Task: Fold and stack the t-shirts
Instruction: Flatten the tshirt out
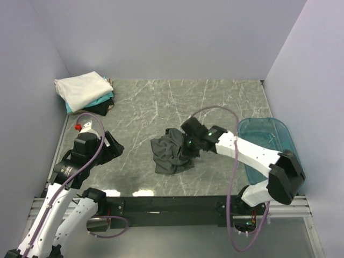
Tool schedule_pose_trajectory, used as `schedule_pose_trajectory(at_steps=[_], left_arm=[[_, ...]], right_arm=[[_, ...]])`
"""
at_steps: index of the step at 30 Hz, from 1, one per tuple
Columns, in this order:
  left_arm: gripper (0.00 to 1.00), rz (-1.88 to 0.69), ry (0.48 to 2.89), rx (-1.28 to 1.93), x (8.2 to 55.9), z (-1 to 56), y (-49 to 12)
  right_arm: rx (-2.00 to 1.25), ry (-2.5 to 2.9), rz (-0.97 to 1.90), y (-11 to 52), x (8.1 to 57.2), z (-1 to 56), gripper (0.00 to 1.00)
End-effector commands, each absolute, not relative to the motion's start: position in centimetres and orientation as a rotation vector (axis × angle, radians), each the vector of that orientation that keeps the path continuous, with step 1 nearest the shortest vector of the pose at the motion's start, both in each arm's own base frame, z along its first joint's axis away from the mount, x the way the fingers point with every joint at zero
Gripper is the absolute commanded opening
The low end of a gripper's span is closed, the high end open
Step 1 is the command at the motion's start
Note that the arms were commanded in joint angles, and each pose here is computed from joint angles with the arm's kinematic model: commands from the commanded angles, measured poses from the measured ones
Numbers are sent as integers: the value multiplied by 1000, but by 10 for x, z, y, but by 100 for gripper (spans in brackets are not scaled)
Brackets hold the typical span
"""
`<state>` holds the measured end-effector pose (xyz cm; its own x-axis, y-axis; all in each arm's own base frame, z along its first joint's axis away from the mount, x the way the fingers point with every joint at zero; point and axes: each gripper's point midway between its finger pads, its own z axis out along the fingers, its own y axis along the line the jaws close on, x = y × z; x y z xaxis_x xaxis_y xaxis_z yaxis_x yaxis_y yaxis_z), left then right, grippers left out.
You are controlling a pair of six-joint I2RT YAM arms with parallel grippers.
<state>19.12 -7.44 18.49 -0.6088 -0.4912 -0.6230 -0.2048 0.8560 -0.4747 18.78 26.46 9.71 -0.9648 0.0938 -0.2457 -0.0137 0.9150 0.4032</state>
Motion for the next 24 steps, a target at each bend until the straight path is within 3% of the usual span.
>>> schedule_pose_trajectory(at_steps=[1, 7, 9, 12, 19, 24], left_arm=[[80, -502, 2198, -444, 198, 195, -82], [76, -559, 2175, -438, 200, 201, -89], [74, -598, 2157, -416, 205, 206, -97], [73, -623, 2153, -388, 210, 212, -107], [73, -700, 2146, -307, 219, 223, -142], [74, -722, 2231, -227, 216, 197, -185]], right_arm=[[84, 2581, 639, 245, 222, 204, 0], [200, 2241, 712, 188, 247, 346, 0], [262, 2205, 651, 164, 252, 352, 0], [361, 2239, 540, 134, 256, 325, 0], [521, 2459, 422, 109, 242, 186, 0], [550, 2489, 413, 108, 234, 162, 0]])
